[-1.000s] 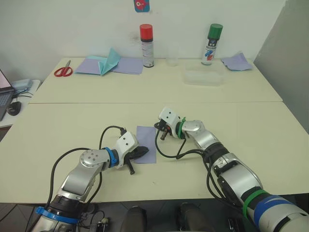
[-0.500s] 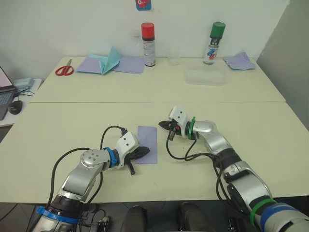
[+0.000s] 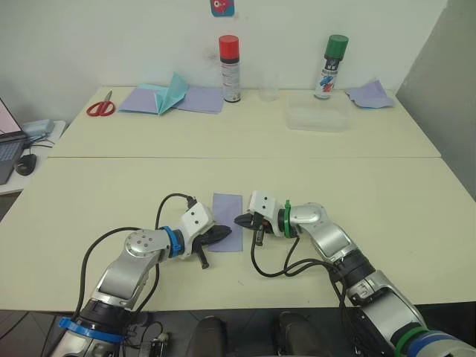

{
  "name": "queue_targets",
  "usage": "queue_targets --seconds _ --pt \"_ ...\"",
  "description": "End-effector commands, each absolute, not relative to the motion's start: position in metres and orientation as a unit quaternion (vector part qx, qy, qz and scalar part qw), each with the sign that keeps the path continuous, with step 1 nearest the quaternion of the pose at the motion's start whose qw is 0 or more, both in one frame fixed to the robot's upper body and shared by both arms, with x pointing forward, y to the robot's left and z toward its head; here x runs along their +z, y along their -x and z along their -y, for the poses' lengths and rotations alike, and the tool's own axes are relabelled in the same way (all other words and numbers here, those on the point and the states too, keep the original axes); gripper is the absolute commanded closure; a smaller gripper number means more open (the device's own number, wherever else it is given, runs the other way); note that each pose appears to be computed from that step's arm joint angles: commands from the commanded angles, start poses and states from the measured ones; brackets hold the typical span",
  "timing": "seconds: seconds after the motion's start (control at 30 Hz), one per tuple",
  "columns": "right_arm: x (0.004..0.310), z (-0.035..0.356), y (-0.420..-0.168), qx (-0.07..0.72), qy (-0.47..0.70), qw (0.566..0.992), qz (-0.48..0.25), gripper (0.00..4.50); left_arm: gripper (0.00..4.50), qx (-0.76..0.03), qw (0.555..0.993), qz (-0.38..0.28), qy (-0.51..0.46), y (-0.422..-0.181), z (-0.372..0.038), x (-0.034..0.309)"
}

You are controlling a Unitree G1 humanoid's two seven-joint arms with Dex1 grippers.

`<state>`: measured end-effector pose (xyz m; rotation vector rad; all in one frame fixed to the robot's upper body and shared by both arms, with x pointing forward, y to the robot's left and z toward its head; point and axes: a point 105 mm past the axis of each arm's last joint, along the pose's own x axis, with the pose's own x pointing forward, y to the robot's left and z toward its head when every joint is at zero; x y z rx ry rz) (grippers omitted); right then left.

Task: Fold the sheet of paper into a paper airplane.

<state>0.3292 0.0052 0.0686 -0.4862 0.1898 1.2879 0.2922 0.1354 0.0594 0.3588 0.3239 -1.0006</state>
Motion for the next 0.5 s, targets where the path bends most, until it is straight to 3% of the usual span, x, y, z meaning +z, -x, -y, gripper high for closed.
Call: queue_targets --seconds 0.03,0.23,0.5 --pt "0.061 -0.004 -0.329 0.587 0.25 0.763 -0.104 4.48 4.5 -0.471 0.84 -0.208 -0.17 -0.284 -0.141 0.033" --pt "0.056 -0.001 -0.333 0.578 0.262 0.764 -0.113 4.48 4.5 -0.462 0.848 -0.198 -0.168 -0.286 -0.144 0.038" --pt "0.055 0.0 -0.336 0.574 0.257 0.769 -0.117 4.48 4.5 -0.408 0.895 -0.152 -0.095 -0.299 -0.167 0.076"
